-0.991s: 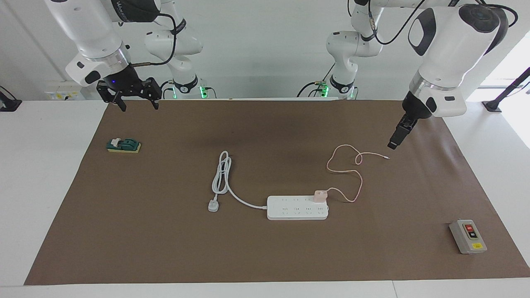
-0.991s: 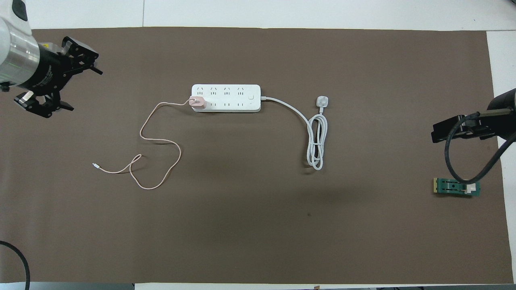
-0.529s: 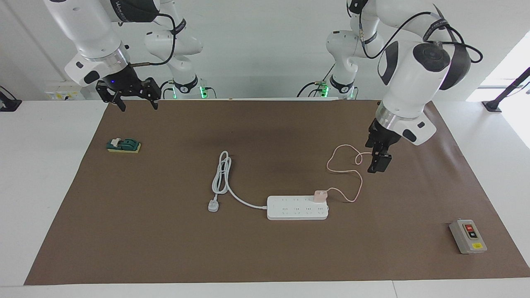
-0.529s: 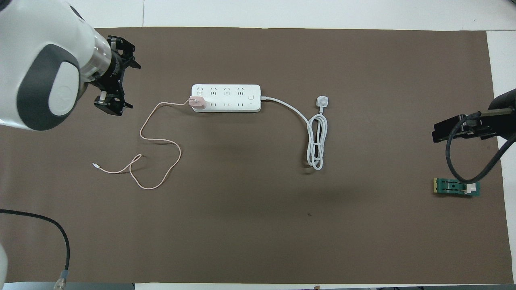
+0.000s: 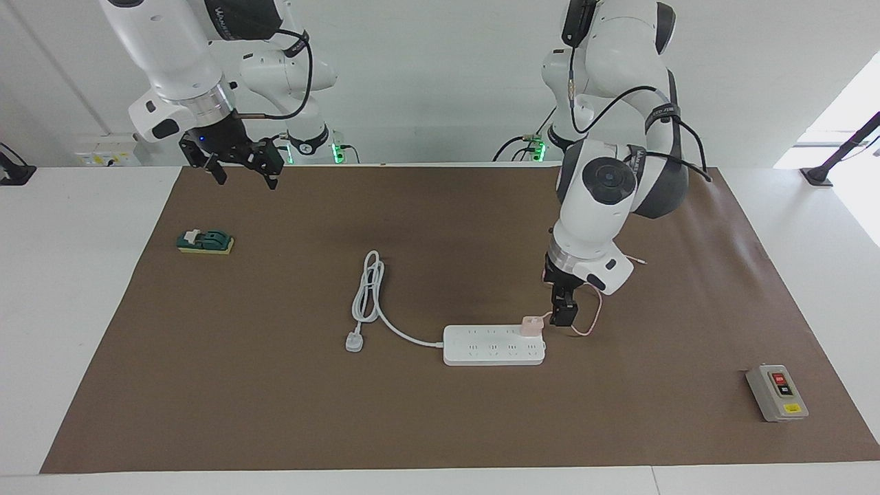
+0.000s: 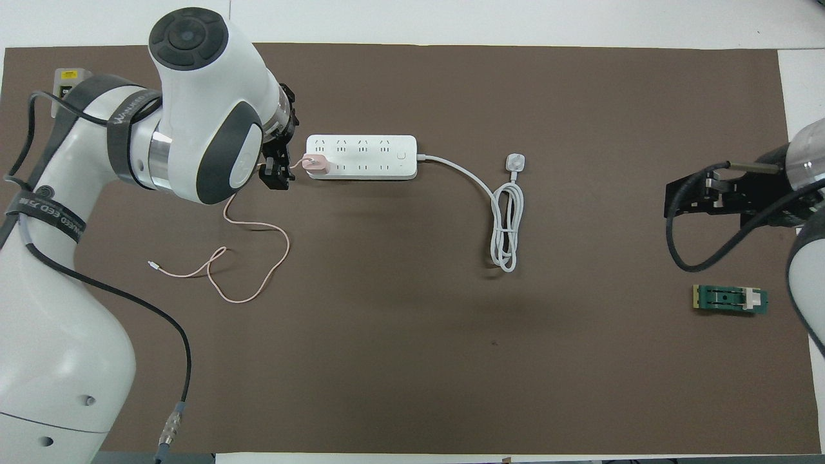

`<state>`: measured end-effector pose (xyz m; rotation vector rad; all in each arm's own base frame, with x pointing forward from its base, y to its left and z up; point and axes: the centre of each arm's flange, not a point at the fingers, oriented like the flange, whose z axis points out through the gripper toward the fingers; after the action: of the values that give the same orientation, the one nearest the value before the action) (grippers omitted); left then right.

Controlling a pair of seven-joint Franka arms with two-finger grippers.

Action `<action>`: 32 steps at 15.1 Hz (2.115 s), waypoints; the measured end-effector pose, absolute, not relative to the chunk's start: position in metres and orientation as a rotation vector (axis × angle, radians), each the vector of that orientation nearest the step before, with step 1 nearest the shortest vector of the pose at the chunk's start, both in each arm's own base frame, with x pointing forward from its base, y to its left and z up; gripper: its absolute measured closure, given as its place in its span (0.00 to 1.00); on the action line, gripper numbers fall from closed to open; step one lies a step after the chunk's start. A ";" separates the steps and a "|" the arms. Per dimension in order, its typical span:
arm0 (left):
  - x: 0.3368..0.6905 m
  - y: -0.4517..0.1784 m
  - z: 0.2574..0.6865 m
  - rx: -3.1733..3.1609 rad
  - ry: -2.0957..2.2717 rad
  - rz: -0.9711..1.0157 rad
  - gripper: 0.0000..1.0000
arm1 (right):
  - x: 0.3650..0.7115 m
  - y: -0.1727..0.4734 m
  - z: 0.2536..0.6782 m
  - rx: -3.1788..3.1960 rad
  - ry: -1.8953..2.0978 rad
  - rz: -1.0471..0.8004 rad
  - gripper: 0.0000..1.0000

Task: Unplug charger and place it aside
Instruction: 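Grasp the pink charger with the left gripper while the right gripper reaches the strip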

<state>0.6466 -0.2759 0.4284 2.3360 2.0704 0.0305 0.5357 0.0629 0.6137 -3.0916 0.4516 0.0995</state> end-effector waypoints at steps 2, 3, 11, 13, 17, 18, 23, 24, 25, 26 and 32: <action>0.649 -0.282 0.418 2.319 2.082 0.059 0.00 | 0.533 0.094 0.611 -2.995 0.740 0.124 0.00; 0.650 -0.283 0.412 2.314 2.092 0.067 0.00 | 0.533 0.106 0.608 -2.919 0.896 0.156 0.00; 0.660 -0.289 0.378 2.301 2.085 0.087 0.00 | 0.574 0.211 0.512 -2.343 1.670 0.506 0.00; 0.661 -0.289 0.371 2.301 2.084 0.088 0.00 | 0.581 0.247 0.486 -2.280 1.707 0.534 0.00; 0.660 -0.288 0.359 2.305 2.086 0.086 0.03 | 0.617 0.275 0.434 -2.124 1.831 0.630 0.00; 0.658 -0.288 0.356 2.310 2.090 0.083 0.03 | 0.629 0.277 0.424 -2.103 1.853 0.640 0.00; 0.654 -0.287 0.345 2.325 2.099 0.071 0.13 | 0.671 0.297 0.383 -2.044 1.893 0.599 0.00; 0.653 -0.288 0.344 2.326 2.100 0.070 0.13 | 0.673 0.303 0.375 -2.041 1.891 0.587 0.00; 0.652 -0.289 0.343 2.325 2.103 0.069 0.19 | 0.676 0.308 0.368 -2.037 1.891 0.577 0.00; 0.651 -0.291 0.343 2.321 2.108 0.068 0.19 | 0.679 0.312 0.360 -2.034 1.889 0.567 0.00; 0.647 -0.299 0.342 2.321 2.115 0.066 0.35 | 0.708 0.325 0.305 -2.001 1.885 0.494 0.00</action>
<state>0.6470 -0.2990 0.3420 2.3210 2.1152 0.0656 0.7080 0.3249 0.3052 -2.0012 1.8852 0.4940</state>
